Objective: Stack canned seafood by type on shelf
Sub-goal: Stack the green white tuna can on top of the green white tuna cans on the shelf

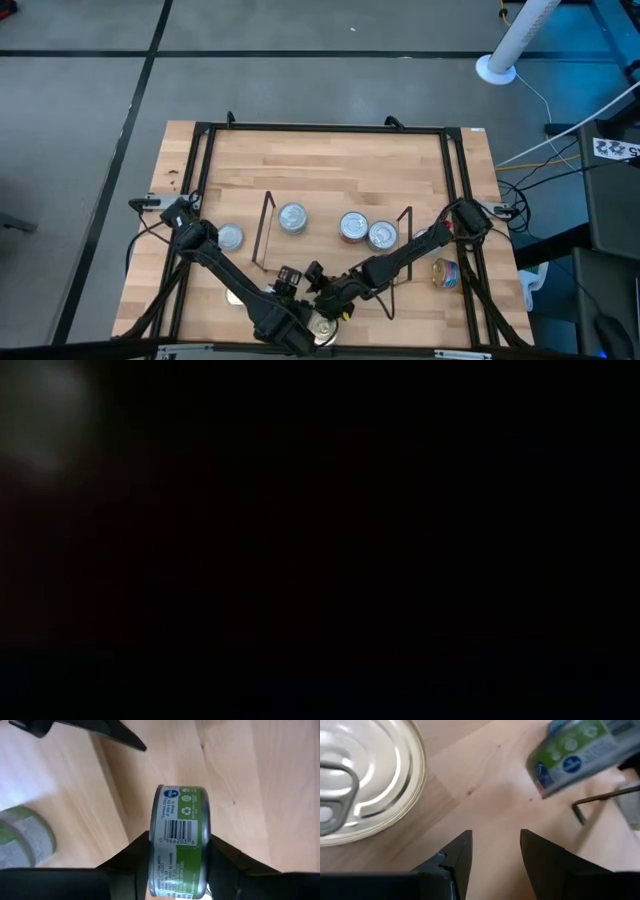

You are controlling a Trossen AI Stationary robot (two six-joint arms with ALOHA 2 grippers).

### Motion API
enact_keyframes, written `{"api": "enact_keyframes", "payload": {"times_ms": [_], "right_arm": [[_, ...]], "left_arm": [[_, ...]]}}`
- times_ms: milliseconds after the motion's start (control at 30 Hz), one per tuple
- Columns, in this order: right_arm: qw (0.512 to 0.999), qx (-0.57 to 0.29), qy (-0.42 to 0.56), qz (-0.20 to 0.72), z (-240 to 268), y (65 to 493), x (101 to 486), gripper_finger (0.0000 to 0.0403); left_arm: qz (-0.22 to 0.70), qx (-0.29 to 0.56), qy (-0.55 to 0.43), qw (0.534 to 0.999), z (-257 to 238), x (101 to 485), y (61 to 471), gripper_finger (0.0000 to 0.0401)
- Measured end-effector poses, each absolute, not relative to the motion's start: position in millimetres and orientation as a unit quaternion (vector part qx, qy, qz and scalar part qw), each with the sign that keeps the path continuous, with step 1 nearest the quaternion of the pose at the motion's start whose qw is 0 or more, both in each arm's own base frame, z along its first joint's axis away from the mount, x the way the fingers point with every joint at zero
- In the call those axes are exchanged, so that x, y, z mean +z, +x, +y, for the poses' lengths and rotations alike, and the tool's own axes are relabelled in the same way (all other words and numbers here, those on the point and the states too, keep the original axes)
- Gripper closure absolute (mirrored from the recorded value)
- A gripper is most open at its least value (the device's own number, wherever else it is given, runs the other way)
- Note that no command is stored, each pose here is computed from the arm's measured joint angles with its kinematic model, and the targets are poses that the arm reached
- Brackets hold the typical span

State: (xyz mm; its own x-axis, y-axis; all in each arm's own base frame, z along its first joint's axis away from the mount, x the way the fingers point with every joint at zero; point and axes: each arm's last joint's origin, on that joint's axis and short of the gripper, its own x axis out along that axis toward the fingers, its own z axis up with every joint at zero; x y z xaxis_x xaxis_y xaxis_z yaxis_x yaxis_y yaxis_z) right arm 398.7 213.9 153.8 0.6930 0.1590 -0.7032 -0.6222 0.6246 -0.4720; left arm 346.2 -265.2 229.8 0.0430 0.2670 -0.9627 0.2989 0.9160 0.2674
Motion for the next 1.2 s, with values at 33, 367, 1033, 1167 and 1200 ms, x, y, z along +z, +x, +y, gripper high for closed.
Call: {"api": "enact_keyframes", "payload": {"times_ms": [33, 367, 1033, 1167, 1200], "right_arm": [[0.845, 0.230, -0.364, 0.317, 213, 397, 159, 0.0235], [0.854, 0.224, -0.337, 0.327, 202, 377, 210, 0.0235], [0.882, 0.132, -0.287, 0.350, 145, 282, 341, 0.0235], [0.901, 0.119, -0.248, 0.336, 129, 253, 367, 0.0235], [0.904, 0.117, -0.240, 0.333, 125, 245, 373, 0.0235]], "left_arm": [[0.687, -0.008, 0.197, 0.700, -266, 234, 347, 0.0261], [0.609, 0.012, 0.165, 0.775, -269, 282, 350, 0.0261], [0.443, 0.157, 0.290, 0.834, -206, 368, 339, 0.0261], [0.452, 0.179, 0.301, 0.821, -185, 368, 350, 0.0261], [0.456, 0.184, 0.301, 0.817, -180, 365, 353, 0.0261]]}}
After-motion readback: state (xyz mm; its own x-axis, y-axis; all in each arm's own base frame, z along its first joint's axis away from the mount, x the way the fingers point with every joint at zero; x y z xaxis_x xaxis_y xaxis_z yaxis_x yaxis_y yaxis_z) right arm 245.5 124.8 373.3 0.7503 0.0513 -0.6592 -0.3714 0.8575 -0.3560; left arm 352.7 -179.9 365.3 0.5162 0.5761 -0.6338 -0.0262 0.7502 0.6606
